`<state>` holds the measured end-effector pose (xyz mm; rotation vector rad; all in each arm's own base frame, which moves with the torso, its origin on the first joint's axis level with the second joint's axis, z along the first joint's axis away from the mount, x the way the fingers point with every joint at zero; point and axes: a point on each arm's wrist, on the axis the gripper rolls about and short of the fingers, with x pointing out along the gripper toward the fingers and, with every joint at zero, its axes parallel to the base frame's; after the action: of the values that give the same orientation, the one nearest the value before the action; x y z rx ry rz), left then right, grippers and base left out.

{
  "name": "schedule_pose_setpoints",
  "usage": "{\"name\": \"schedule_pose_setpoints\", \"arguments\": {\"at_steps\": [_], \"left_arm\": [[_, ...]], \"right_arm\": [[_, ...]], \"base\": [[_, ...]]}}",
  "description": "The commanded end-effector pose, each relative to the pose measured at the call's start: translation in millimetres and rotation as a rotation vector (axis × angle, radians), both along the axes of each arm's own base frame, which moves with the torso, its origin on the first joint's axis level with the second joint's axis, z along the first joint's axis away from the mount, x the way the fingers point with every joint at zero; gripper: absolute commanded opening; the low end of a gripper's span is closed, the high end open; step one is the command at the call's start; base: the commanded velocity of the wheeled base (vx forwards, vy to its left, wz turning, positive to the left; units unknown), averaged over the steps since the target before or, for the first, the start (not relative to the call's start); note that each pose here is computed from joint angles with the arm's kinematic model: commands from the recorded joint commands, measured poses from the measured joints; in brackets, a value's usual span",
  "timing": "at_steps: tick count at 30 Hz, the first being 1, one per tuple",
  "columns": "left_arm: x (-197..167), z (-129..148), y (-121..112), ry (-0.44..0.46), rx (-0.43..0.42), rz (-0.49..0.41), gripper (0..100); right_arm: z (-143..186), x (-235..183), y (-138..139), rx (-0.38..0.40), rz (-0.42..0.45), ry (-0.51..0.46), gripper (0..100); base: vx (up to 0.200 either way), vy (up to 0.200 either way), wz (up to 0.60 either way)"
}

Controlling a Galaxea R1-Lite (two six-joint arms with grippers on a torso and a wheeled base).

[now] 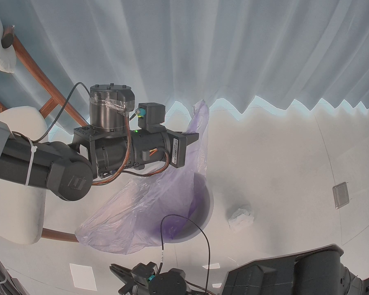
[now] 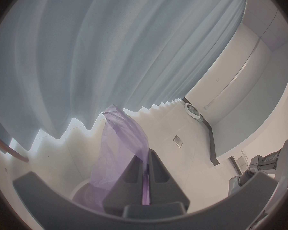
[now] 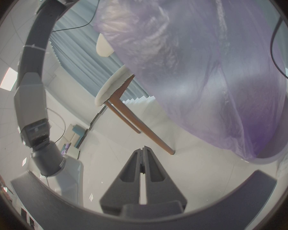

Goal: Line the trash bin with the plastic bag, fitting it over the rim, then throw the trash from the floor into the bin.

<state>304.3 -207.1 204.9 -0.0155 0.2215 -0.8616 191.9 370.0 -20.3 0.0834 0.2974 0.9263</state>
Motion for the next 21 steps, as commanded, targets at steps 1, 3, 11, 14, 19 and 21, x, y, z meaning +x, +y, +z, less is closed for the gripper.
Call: {"name": "schedule_pose_setpoints", "arguments": {"at_steps": [1,3,11,14,19,21], "left_arm": [[-1,0,0,0.002,0.002,0.0,0],[-1,0,0,0.002,0.002,0.0,0],[0,-2,0,0.004,0.004,0.001,0],[0,-3,0,0.008,0.005,0.003,0],[2,-6,-2,0.016,0.01,0.001,0],[2,-8,-2,0.018,0.011,0.001,0]], "right_arm": [[-12,11,11,0.025,-0.039,0.015,0],[-10,15,12,0.039,-0.055,0.013,0],[4,38,6,0.088,-0.126,-0.008,0],[20,55,-6,0.123,-0.185,-0.016,0],[34,78,-25,0.138,-0.255,-0.028,0],[35,86,-36,0.129,-0.284,-0.024,0]], "base": [[0.0,0.0,0.0],[0.0,0.0,0.0],[0.0,0.0,0.0],[0.0,0.0,0.0],[0.0,0.0,0.0],[0.0,0.0,0.0]]}}
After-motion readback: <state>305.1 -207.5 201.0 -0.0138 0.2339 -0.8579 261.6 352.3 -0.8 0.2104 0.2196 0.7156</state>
